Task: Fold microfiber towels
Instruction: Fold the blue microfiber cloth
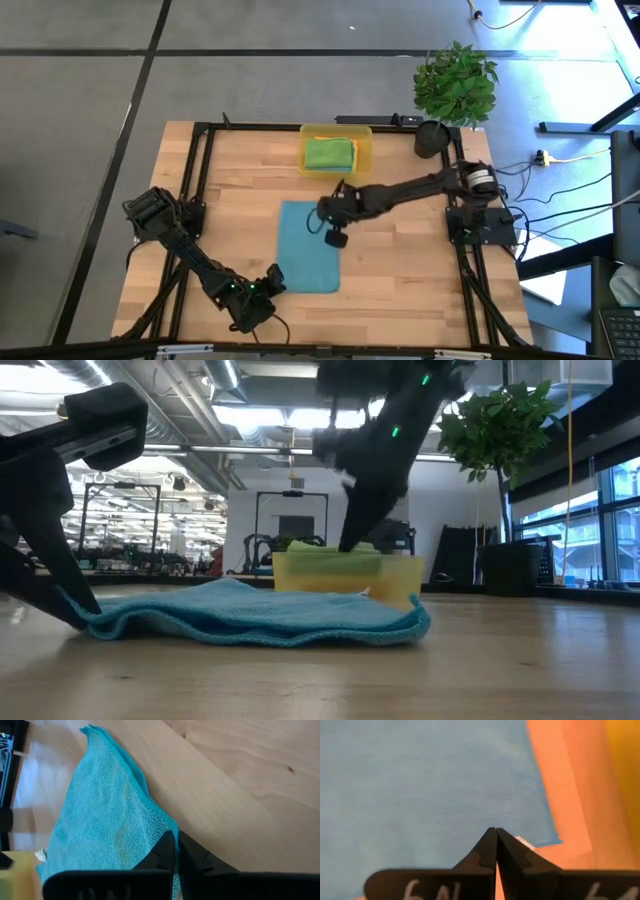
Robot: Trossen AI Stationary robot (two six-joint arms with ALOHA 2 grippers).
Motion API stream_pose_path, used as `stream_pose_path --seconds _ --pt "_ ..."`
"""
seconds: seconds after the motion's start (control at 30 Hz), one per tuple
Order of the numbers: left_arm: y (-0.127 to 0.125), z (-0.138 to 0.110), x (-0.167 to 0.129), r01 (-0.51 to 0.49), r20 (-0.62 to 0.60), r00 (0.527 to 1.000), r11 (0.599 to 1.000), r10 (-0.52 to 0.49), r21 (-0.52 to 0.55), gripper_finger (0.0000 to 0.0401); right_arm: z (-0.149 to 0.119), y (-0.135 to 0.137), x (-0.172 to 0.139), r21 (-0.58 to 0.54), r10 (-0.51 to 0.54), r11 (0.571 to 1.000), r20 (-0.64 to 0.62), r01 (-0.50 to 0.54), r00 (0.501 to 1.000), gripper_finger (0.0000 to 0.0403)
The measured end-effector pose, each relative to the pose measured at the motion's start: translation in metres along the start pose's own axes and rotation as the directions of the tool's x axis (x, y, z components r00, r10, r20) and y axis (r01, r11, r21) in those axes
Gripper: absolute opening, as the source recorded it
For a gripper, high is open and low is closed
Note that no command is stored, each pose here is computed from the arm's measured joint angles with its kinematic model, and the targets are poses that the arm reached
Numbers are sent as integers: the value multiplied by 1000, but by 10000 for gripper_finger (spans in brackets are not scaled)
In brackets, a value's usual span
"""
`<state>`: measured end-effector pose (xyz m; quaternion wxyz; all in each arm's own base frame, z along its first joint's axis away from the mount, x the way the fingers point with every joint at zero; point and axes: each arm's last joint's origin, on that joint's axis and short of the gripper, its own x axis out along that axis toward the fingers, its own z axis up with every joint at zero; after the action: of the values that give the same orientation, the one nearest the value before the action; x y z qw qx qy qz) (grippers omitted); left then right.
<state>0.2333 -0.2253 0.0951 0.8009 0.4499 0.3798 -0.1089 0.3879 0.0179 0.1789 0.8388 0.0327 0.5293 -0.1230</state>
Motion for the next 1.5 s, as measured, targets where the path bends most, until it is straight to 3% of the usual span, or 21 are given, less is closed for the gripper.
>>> stream_pose_path --seconds 0.17,0.3,0.4,0.6,0.77,0.93,1.23,1.5 --pt "0 0 0 -1 0 1000 1000 1 -10 1 -6 36 -27 -160 2 987 77 10 997 10" --pt "0 0 0 -1 4 1000 999 1 -36 0 -21 71 -36 -300 75 953 78 -49 994 23" --pt "0 0 0 5 6 1000 999 -5 -45 0 -40 96 -39 -385 120 919 67 -86 990 58" --pt "0 0 0 23 10 1000 997 -22 -74 0 -78 135 -38 -509 209 851 105 -128 972 165" --pt "2 0 2 29 7 1000 996 -29 -80 0 -104 153 -34 -611 211 791 209 -41 955 223" --pt "4 -1 4 35 2 999 994 -35 -103 0 -112 155 -28 -601 241 798 269 -33 933 220" --pt "4 -1 4 39 -1 999 994 -39 -103 0 -121 163 -2 -612 253 789 240 -56 937 192" --pt "4 -2 4 41 -1 999 994 -41 -103 0 -119 165 -1 -607 269 793 263 -58 926 191"
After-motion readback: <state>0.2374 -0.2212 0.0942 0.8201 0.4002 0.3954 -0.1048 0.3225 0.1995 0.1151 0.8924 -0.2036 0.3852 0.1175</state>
